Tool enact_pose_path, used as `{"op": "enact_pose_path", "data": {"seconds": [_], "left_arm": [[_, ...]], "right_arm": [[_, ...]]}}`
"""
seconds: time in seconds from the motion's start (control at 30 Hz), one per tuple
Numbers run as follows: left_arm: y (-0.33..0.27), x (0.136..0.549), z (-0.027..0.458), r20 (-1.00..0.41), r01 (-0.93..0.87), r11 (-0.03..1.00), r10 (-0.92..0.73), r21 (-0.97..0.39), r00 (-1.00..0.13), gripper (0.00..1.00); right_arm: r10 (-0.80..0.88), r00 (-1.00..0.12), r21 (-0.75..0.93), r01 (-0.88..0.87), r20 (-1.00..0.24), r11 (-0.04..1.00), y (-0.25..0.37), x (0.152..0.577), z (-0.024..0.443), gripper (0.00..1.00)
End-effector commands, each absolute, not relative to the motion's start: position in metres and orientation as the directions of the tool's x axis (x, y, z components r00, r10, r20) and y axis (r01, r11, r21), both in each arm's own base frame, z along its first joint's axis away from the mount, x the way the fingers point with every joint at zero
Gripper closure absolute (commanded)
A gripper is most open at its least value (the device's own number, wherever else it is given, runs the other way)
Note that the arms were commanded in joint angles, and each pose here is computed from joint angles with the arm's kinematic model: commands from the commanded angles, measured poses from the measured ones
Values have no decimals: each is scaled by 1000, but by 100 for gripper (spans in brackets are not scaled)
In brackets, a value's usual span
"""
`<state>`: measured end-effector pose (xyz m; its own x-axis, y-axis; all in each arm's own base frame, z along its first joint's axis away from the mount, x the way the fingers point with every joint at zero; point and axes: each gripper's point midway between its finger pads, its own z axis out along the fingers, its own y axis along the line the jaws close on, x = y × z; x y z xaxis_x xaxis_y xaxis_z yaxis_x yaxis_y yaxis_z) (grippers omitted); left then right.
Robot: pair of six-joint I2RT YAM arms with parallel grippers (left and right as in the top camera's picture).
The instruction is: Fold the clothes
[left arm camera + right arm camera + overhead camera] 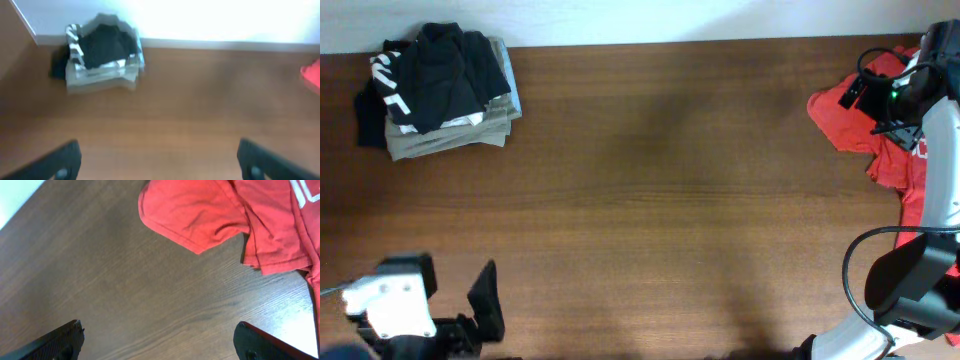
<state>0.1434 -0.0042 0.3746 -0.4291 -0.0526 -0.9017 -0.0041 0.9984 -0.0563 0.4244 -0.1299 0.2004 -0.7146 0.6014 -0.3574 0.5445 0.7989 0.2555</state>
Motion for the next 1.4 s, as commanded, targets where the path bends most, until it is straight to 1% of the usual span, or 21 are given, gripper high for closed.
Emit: {"op": "enact_pose_path", "data": {"seconds": [0.0, 0.03, 0.07, 0.1, 0.13, 0.17, 0.2, 0.27, 0.33, 0.4, 0.5, 0.57, 0.7, 0.73, 1.3, 1.37], "left_arm": [[-3, 147, 307, -886, -12, 998, -55, -56, -460, 1], [-3, 147, 285, -857, -16, 998, -58, -58, -512, 1], [-2, 148, 254, -807, -26, 998, -61, -57, -588, 1], [4, 158, 237, -797, -52, 998, -62, -39, -601, 1], [6, 164, 233, -813, -59, 998, -61, -33, -579, 1], [7, 175, 233, -851, -58, 998, -58, -32, -523, 1], [8, 187, 232, -899, -53, 998, -53, -33, -435, 1], [3, 201, 228, -953, -19, 999, -45, -41, -301, 1], [-10, 216, 221, -981, 78, 997, 37, 22, -192, 1], [-17, 228, 213, -993, 122, 991, 63, 50, -105, 1], [-16, 241, 202, -997, 113, 991, 70, 72, 23, 1], [-12, 244, 194, -996, 92, 993, 72, 77, 58, 1], [-2, 246, 160, -996, 42, 997, 66, 63, -61, 1], [-2, 246, 159, -996, 40, 997, 65, 63, -67, 1], [-2, 246, 159, -996, 39, 997, 65, 63, -68, 1], [-2, 246, 159, -996, 39, 997, 65, 63, -68, 1]], "right_arm": [[594, -712, 250, 540, -375, 804, -133, 425, 205, 1], [594, -712, 250, 540, -375, 804, -133, 425, 205, 1], [594, -712, 250, 540, -375, 804, -133, 425, 205, 1], [594, -712, 250, 540, -375, 804, -133, 425, 205, 1], [594, -712, 250, 539, -375, 804, -133, 425, 205, 1], [594, -712, 250, 540, -375, 804, -133, 425, 205, 1], [594, -712, 250, 539, -375, 804, -133, 425, 205, 1], [594, -712, 250, 540, -375, 804, -133, 425, 205, 1], [594, -712, 250, 539, -375, 804, -133, 425, 205, 1], [594, -712, 250, 540, -375, 804, -133, 425, 205, 1], [594, -712, 250, 539, -375, 804, -133, 425, 205, 1], [594, -712, 250, 540, -375, 804, -133, 425, 205, 1], [594, -712, 250, 539, -375, 804, -133, 425, 205, 1], [594, -712, 250, 540, -375, 804, -133, 425, 205, 1], [594, -712, 250, 540, -374, 804, -133, 425, 205, 1], [591, -695, 185, 571, -410, 800, -146, 422, 208, 1]]}}
